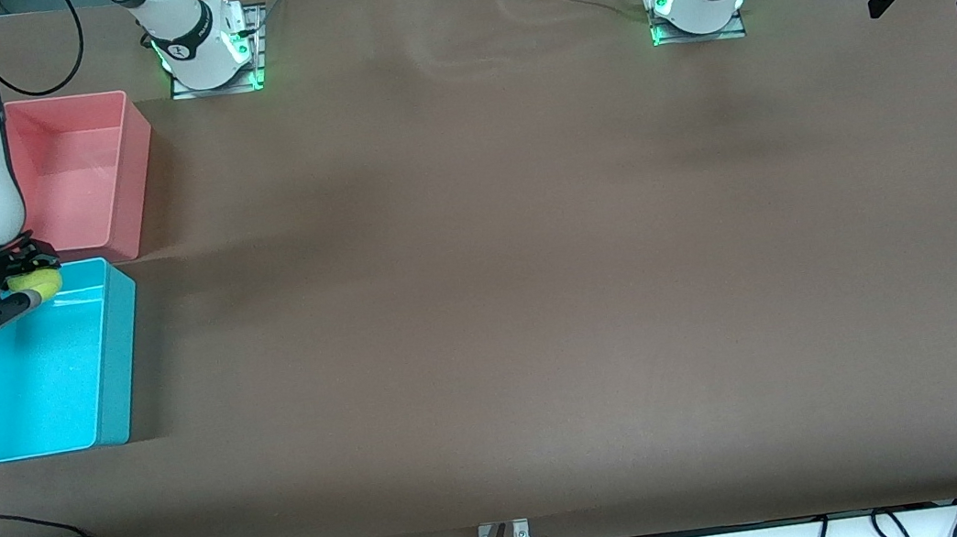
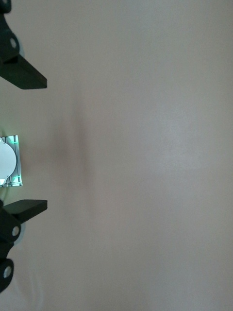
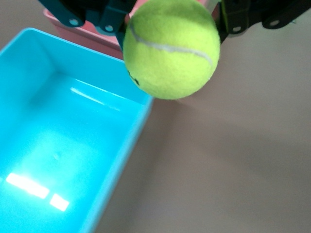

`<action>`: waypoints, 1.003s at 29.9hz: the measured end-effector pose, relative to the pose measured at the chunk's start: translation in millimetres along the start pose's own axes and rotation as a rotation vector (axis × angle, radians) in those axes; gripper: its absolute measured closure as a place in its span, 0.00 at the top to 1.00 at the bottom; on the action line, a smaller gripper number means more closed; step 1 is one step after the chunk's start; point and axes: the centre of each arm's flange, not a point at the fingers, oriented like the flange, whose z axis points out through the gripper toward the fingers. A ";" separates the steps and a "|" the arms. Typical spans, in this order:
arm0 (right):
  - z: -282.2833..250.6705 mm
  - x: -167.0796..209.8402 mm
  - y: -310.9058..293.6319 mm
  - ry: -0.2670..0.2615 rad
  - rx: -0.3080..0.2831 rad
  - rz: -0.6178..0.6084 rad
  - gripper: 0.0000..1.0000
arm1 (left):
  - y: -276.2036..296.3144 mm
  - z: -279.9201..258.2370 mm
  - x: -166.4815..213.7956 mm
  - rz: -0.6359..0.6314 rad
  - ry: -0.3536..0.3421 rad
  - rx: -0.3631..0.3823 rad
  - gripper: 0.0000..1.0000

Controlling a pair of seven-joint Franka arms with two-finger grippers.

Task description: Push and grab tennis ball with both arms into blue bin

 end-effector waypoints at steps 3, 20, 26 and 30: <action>29.3 0.1 10.5 0.032 0.048 -0.028 0.63 | 0.4 1.1 1.1 0.001 -0.002 0.000 1.00; 133.3 1.2 46.1 0.086 0.138 -0.081 0.66 | 0.4 5.2 4.5 0.001 -0.011 0.000 1.00; 124.5 6.1 48.5 0.097 0.131 -0.088 0.87 | 0.5 5.4 4.6 0.002 -0.012 0.000 1.00; 112.9 9.6 48.0 0.099 0.168 -0.097 1.00 | 0.7 5.6 4.8 0.002 -0.012 0.000 1.00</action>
